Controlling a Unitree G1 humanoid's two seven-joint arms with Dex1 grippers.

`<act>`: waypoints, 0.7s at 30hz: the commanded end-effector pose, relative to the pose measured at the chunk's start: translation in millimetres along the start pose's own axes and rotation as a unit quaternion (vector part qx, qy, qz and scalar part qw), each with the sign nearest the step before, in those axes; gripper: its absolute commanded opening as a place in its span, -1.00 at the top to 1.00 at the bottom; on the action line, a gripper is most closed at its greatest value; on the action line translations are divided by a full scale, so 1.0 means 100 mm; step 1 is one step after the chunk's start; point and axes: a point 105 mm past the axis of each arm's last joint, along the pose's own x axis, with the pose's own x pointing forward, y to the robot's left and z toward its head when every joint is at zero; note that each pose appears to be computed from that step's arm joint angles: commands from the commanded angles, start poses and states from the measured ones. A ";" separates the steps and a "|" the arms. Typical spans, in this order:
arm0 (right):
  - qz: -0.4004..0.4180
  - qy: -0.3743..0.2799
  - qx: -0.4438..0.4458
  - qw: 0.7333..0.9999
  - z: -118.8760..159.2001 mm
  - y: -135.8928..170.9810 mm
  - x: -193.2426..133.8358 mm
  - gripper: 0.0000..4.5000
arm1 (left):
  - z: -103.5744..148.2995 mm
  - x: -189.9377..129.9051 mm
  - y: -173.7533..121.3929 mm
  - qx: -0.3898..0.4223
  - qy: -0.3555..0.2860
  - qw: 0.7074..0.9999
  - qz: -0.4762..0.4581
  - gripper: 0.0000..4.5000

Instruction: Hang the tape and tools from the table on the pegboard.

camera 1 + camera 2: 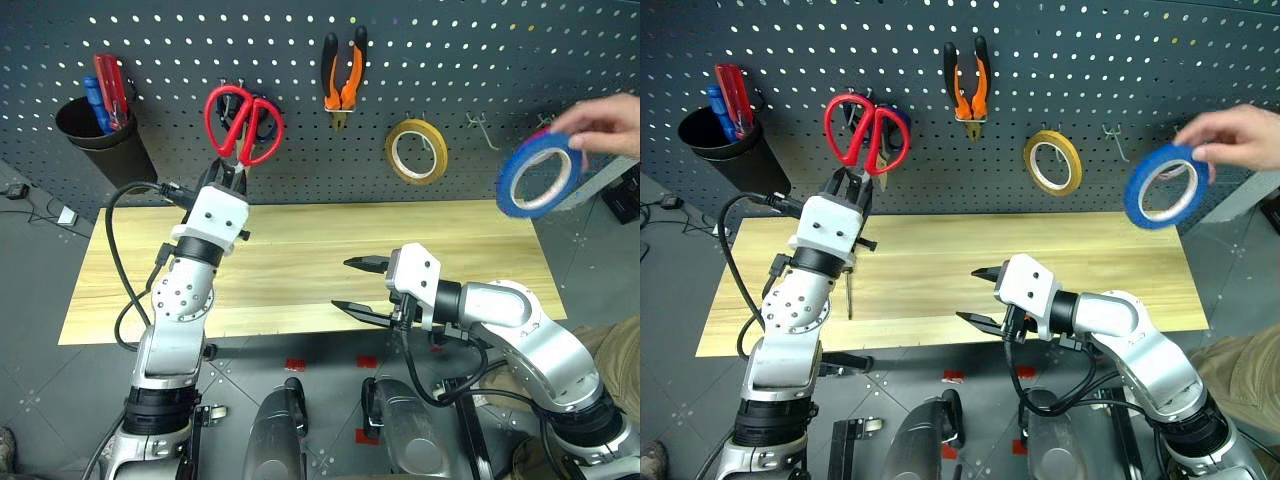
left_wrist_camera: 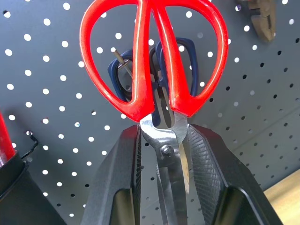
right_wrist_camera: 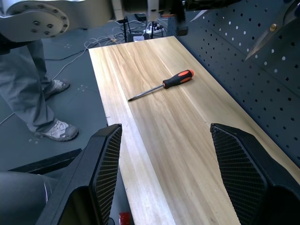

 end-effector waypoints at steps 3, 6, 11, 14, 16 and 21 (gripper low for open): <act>0.003 -0.023 -0.020 1.000 0.12 0.00 0.02 -0.43 | -0.04 0.07 0.02 -0.019 0.006 1.000 0.015 0.49; 0.003 -0.025 -0.021 0.999 0.13 0.00 0.03 -0.43 | -0.17 0.11 -0.01 -0.045 0.038 0.998 0.013 0.49; 0.003 -0.026 -0.020 0.999 0.13 0.00 0.04 -0.43 | -0.38 0.11 -0.06 -0.065 0.091 0.994 0.003 -0.21; 0.003 -0.026 -0.020 0.999 0.13 0.02 0.05 -0.43 | -0.44 0.06 -0.10 -0.070 0.104 0.992 -0.011 -0.61; 0.002 -0.025 -0.019 0.999 0.12 0.01 0.05 -0.43 | -0.49 0.02 -0.08 -0.076 0.116 0.990 -0.007 -0.74; -0.001 -0.020 -0.020 1.000 0.09 0.00 0.03 -0.43 | -0.86 -0.20 -0.06 -0.102 0.201 0.974 -0.017 -0.74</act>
